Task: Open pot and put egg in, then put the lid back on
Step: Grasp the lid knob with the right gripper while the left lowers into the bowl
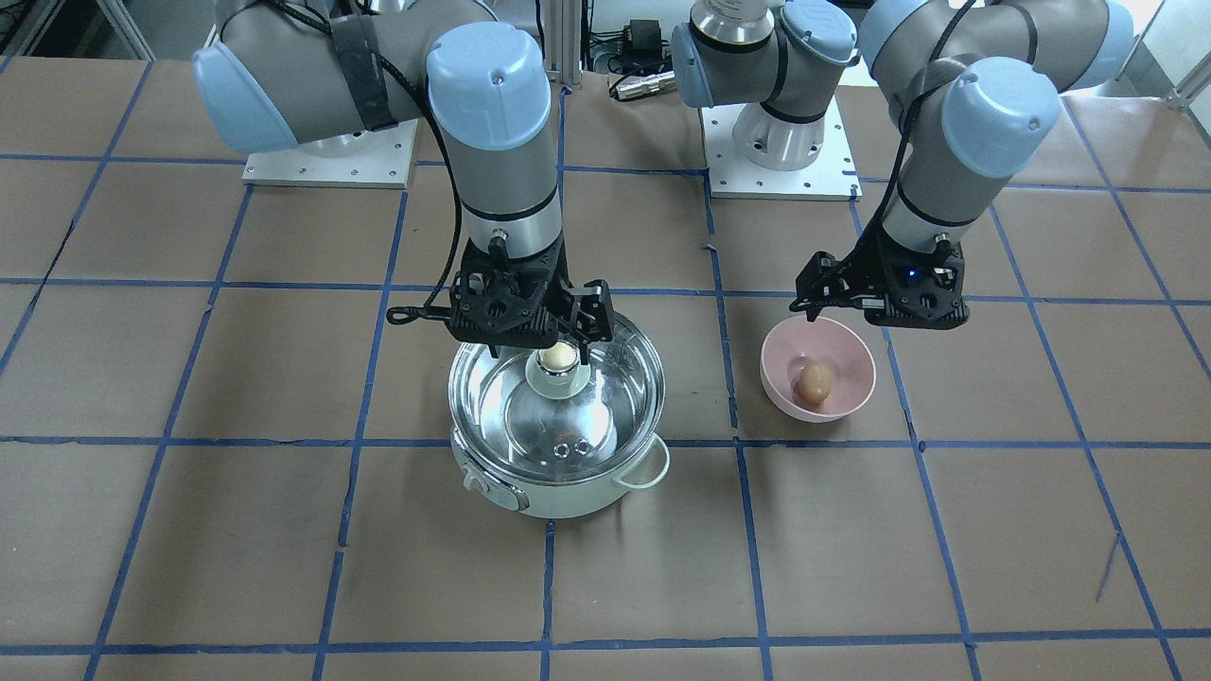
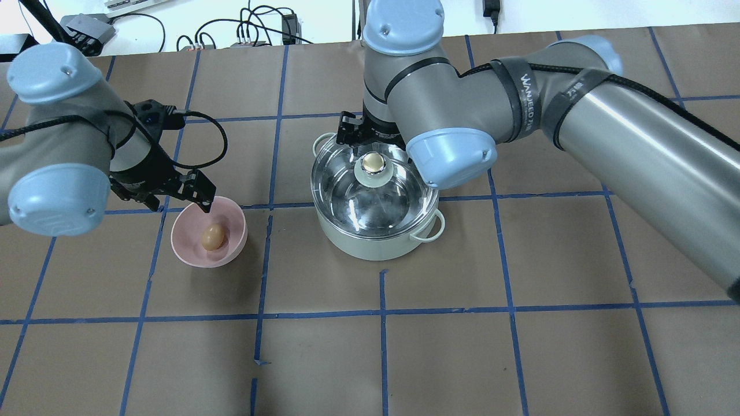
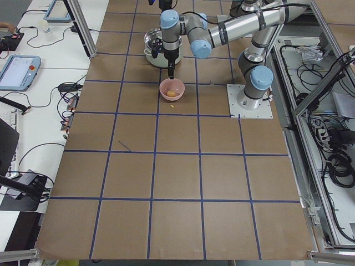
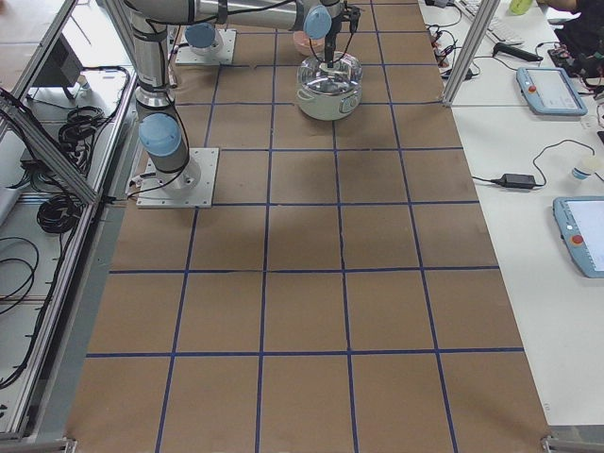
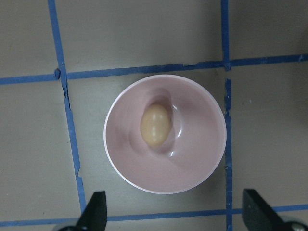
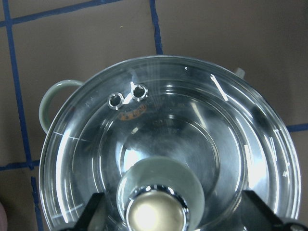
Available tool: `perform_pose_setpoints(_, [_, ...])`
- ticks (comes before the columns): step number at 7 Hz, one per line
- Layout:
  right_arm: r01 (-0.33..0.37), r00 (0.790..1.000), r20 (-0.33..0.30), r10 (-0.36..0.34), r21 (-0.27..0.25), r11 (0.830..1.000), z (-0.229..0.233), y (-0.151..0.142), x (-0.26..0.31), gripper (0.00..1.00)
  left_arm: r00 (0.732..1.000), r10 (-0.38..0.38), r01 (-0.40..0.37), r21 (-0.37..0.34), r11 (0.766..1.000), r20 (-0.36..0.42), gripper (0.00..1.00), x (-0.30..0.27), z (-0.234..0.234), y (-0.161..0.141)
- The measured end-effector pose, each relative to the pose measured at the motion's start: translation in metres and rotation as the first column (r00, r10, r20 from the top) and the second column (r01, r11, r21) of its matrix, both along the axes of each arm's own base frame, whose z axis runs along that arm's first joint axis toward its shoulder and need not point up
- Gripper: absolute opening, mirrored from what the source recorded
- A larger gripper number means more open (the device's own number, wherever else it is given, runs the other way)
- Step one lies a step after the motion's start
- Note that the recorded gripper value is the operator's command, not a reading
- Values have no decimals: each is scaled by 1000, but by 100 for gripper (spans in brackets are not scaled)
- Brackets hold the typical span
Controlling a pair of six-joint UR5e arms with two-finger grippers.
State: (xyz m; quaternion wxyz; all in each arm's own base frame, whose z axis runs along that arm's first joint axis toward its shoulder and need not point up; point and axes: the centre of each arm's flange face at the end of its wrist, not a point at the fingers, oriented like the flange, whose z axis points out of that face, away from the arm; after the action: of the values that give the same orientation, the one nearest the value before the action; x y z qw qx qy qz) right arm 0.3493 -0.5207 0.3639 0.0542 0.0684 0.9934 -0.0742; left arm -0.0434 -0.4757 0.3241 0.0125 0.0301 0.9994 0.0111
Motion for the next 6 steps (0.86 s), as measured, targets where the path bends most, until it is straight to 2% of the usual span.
perform_pose_setpoints(2, [-6,1000,7,6,-16,1000,-11,-7,4,97,1000,1,-1,-22,1000,5,99,1,-39,2])
perform_pose_setpoints(3, [-1,1000,6,1,-8,1000,-14,-6,5,88,1000,1,0,-27,1000,6,99,1,-53,-3])
perform_pose_setpoints(4, [8,1000,5,-8,4,1000,-17,-1,9,70,1000,0,1,-32,999,7,99,2,-62,-7])
perform_pose_setpoints(6, [30,1000,7,-30,17,999,-20,9,19,25,1000,-9,10,-29,1000,9,99,3,-75,-7])
